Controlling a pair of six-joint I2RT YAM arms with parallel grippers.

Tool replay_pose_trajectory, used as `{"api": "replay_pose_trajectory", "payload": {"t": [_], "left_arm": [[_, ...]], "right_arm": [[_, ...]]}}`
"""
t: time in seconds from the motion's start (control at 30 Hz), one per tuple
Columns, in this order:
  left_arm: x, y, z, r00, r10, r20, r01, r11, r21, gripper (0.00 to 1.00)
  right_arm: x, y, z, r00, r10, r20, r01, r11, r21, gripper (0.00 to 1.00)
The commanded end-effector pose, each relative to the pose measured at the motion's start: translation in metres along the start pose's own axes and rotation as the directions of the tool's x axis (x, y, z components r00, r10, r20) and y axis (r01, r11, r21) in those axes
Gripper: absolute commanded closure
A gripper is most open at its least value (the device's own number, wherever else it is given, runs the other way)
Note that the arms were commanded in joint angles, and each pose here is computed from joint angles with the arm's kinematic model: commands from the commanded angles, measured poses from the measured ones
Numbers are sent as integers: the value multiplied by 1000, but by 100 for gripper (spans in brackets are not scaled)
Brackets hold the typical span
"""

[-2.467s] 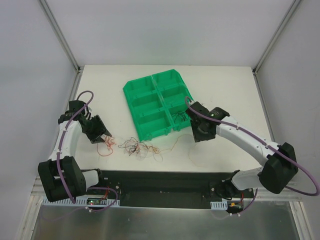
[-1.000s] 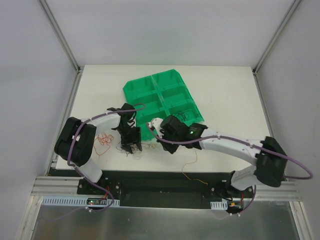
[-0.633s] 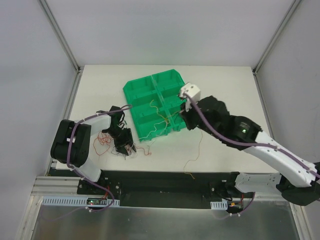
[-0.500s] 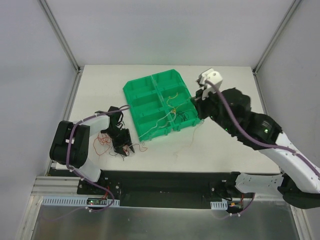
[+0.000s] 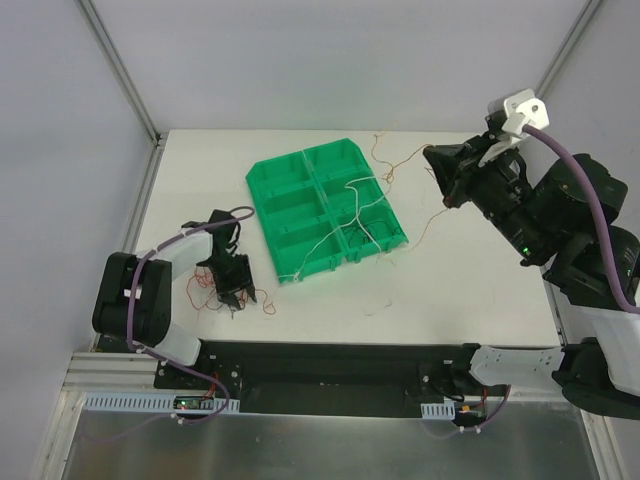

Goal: Untangle the cables

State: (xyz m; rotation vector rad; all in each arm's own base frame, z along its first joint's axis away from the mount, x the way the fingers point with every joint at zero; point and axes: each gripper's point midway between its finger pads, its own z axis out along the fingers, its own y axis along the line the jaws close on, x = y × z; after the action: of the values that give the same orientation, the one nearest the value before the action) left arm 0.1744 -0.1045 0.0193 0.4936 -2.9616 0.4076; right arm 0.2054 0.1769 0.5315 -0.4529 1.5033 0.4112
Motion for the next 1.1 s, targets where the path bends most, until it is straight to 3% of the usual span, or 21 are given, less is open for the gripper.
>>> {"api": "replay_pose_trajectory", "payload": {"t": [0.0,0.1,0.2,0.3,0.53,0.63,0.7,0.83,0.93,1.07], "left_arm": [[-10,-6,-21,992,59,107,-64,997,41,53],[-17,-29,-55,962,132,237,-167,977,135,46],[-22,-47,-89,921,161,356,-240,952,190,32],[-19,-60,-107,911,128,393,-239,938,250,22],[5,-107,-144,840,236,489,-428,841,331,23],[24,-143,-172,767,297,569,-567,728,384,27],[37,-171,-194,701,317,639,-664,618,421,30],[57,-209,-234,566,315,762,-800,433,415,26],[74,-229,-258,470,323,821,-878,266,398,30],[95,-242,-273,391,359,847,-918,86,388,30]], "right_arm": [[-20,-4,-3,998,-2,60,2,1000,6,100],[0,9,4,1000,1,-5,-2,999,-40,100],[22,17,7,997,41,-60,-45,997,-57,100],[37,26,6,992,102,-80,-108,991,-81,100],[59,34,3,985,107,-139,-124,986,-115,100],[62,40,4,981,101,-164,-124,983,-137,100],[66,44,4,977,117,-179,-144,979,-147,100],[73,59,4,965,175,-196,-214,956,-201,100],[79,77,2,954,182,-239,-246,930,-274,100],[81,96,-1,942,188,-279,-283,891,-356,100]]}}
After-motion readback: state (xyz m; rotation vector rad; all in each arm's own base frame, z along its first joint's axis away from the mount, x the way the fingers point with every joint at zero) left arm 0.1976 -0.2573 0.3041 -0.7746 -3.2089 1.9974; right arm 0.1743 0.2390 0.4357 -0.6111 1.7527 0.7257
